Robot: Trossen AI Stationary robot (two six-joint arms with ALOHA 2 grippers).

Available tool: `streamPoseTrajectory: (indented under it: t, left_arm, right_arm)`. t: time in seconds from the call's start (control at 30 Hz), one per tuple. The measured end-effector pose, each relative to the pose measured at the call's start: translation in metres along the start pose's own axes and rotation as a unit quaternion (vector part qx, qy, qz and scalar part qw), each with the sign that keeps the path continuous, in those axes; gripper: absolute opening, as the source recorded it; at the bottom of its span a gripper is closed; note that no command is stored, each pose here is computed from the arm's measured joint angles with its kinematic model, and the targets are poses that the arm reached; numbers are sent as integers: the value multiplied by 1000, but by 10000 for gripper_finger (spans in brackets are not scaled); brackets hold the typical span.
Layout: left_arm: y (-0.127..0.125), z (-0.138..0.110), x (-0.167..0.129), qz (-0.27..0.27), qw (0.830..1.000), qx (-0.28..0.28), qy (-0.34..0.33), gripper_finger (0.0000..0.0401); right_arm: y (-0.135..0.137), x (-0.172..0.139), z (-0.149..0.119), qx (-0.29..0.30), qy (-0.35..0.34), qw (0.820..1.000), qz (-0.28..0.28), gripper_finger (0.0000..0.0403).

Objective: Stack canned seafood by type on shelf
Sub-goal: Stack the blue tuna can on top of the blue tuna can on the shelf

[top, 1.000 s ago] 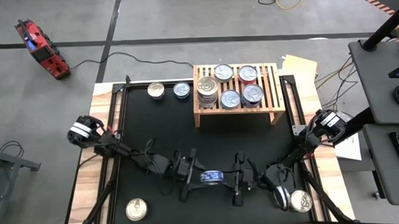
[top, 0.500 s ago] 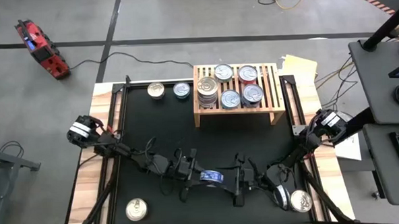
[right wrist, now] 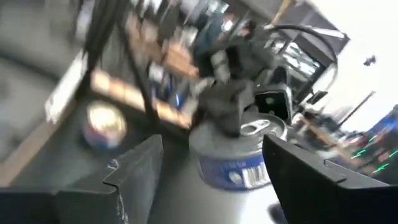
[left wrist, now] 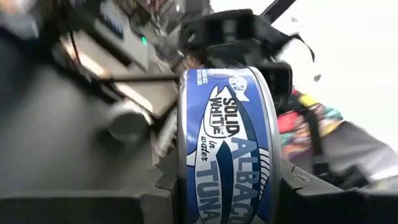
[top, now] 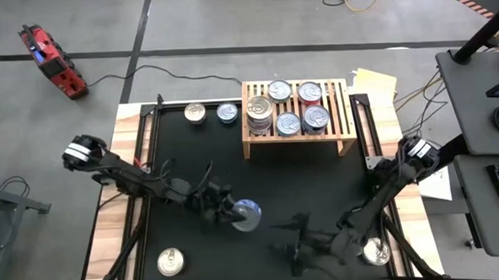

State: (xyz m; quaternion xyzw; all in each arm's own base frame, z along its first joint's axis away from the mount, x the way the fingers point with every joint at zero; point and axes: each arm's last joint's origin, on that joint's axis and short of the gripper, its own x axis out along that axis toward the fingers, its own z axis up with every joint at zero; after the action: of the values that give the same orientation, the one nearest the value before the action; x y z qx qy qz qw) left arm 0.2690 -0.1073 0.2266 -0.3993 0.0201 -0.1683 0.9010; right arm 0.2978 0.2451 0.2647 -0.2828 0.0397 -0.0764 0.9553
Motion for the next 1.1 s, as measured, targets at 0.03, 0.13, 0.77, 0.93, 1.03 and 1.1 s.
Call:
streamPoseTrajectory:
  t: [0.03,0.13,0.77,0.93,1.03,1.1]
  left_arm:
    - [1,0,-2,-4,999,-33,6,112]
    - [7,-3,-8,-6,992,-122,28,112]
    - [-3,4,-2,-43,975,-214,31,112]
    - [-3,4,1,-44,976,-210,39,112]
    - [-2,3,2,-38,978,-200,37,112]
    - [-1,4,2,-33,979,-198,29,112]
  right_arm:
    - [1,3,4,-42,24,999,13,262]
    - [7,13,11,-143,82,985,44,253]
    - [37,54,23,-472,195,859,-37,246]
    - [29,65,18,-475,215,852,-49,232]
    - [24,72,14,-474,224,850,-53,212]
    - [21,75,13,-473,228,849,-55,190]
